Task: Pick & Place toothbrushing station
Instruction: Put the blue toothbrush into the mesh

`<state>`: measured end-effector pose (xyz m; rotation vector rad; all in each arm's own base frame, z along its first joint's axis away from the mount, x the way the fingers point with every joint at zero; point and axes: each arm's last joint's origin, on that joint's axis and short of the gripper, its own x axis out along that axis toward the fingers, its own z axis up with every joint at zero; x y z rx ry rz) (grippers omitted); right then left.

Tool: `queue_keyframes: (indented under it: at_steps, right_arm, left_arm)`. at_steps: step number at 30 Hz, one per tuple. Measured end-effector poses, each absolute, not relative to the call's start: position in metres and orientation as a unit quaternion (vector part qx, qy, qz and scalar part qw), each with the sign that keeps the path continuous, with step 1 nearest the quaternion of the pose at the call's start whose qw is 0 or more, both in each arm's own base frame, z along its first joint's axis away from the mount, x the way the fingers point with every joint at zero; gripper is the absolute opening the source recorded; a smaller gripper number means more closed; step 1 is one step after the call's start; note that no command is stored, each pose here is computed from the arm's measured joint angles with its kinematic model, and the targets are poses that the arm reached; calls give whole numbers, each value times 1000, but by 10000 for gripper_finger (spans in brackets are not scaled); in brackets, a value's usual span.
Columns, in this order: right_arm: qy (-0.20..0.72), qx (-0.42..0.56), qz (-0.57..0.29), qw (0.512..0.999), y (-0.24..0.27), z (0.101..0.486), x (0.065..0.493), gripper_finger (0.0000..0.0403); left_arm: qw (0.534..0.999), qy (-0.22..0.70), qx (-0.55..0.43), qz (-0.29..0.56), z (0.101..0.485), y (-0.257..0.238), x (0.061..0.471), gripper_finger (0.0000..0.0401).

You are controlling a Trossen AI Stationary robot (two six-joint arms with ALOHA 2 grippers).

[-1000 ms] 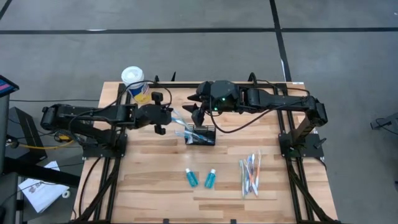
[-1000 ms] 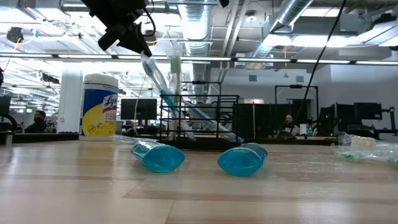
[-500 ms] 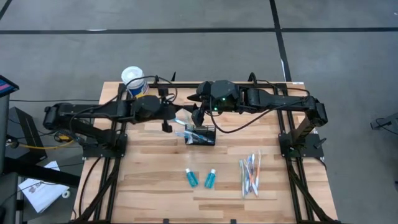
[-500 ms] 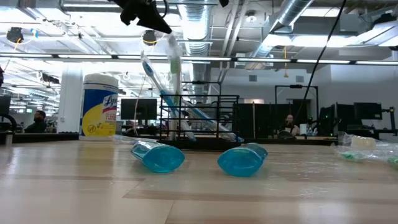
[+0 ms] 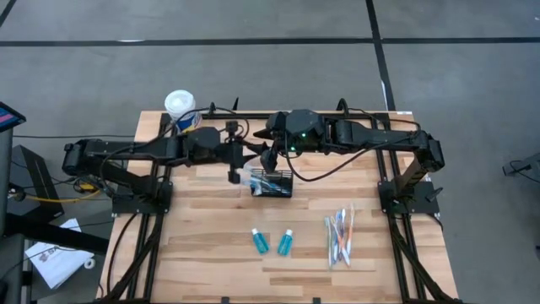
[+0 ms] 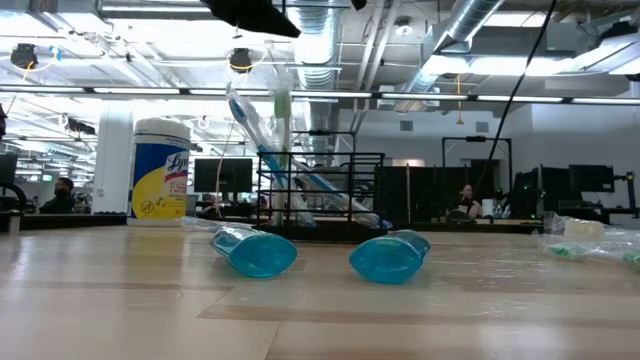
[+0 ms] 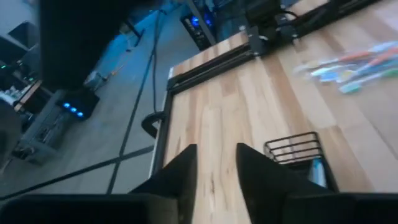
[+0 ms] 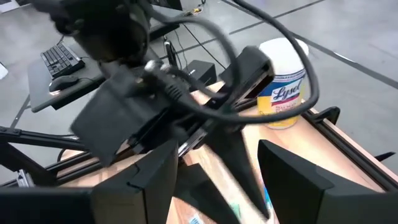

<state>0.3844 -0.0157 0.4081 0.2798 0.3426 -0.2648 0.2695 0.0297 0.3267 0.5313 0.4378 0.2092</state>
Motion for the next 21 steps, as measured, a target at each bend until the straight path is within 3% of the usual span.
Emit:
queue_keyframes:
  at_steps: [9, 14, 17, 21]
  right_arm:
    - [169, 138, -131, 967, -16, 408, 384, 212]
    - [170, 134, -130, 968, -16, 408, 384, 212]
    - [178, 136, -133, 965, -16, 407, 384, 212]
    - [248, 123, -159, 948, -15, 394, 377, 212]
  left_arm:
    - [937, 205, 234, 156, 335, 40, 269, 179]
    - [937, 199, 228, 172, 340, 40, 269, 180]
    - [950, 191, 166, 183, 340, 40, 268, 173]
    - [951, 220, 131, 171, 333, 34, 266, 167]
